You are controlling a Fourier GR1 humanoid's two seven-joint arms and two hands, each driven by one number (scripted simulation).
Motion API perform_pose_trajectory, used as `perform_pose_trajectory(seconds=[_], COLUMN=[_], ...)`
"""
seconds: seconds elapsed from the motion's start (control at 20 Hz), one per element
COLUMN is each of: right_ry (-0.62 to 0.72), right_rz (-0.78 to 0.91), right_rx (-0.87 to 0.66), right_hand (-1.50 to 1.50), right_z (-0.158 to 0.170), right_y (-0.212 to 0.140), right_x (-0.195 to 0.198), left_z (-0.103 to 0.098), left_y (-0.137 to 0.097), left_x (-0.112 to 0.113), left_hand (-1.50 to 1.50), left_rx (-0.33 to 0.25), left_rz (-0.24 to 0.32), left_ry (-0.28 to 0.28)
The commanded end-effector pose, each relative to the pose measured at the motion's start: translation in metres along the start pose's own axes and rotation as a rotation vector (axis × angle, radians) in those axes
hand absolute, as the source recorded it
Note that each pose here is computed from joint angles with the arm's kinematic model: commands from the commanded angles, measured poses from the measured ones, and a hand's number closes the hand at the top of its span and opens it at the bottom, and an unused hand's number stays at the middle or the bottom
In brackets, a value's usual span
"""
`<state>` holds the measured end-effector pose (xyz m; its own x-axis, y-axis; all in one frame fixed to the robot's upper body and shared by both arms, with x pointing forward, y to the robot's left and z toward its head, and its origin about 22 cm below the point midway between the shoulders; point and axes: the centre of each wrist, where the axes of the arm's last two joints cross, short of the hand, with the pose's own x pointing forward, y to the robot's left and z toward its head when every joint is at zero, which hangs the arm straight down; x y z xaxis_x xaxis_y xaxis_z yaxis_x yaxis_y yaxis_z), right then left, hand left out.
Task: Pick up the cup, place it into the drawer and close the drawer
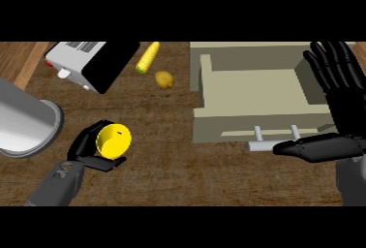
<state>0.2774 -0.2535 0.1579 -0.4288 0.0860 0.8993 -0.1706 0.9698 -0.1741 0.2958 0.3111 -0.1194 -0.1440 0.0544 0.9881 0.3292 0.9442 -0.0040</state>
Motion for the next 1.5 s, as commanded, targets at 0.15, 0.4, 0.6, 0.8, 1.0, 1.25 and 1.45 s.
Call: perform_pose_trajectory(seconds=[0.15, 0.4, 0.6, 0.8, 1.0, 1.25, 1.45], right_ry=[-0.003, -0.004, 0.007, 0.017, 0.021, 0.017, 0.028], right_rz=[-0.003, -0.010, 0.006, -0.004, 0.020, 0.027, 0.029], right_rx=[0.000, -0.008, -0.005, -0.027, -0.048, -0.054, -0.041], right_hand=[-1.50, -1.50, -1.50, -1.50, -1.50, -1.50, -1.50], right_z=[0.008, 0.014, 0.016, 0.013, 0.021, 0.016, -0.004], right_y=[-0.007, -0.010, -0.002, -0.020, -0.026, -0.020, -0.017], right_x=[-0.005, -0.002, -0.005, 0.000, -0.009, -0.008, 0.003], left_z=[-0.014, -0.018, -0.046, -0.058, -0.111, -0.174, -0.204], left_y=[-0.014, -0.008, -0.035, -0.030, -0.043, -0.095, -0.130], left_x=[0.000, 0.005, 0.008, 0.022, 0.066, 0.126, 0.176], left_hand=[1.50, 1.50, 1.50, 1.50, 1.50, 1.50, 1.50], left_rx=[0.043, 0.230, 0.443, 0.315, 0.250, 0.127, 0.084], left_rz=[0.051, 0.086, 0.033, 0.043, 0.027, 0.023, 0.031], left_ry=[-0.290, -0.362, -0.371, -0.424, -0.460, -0.465, -0.467])
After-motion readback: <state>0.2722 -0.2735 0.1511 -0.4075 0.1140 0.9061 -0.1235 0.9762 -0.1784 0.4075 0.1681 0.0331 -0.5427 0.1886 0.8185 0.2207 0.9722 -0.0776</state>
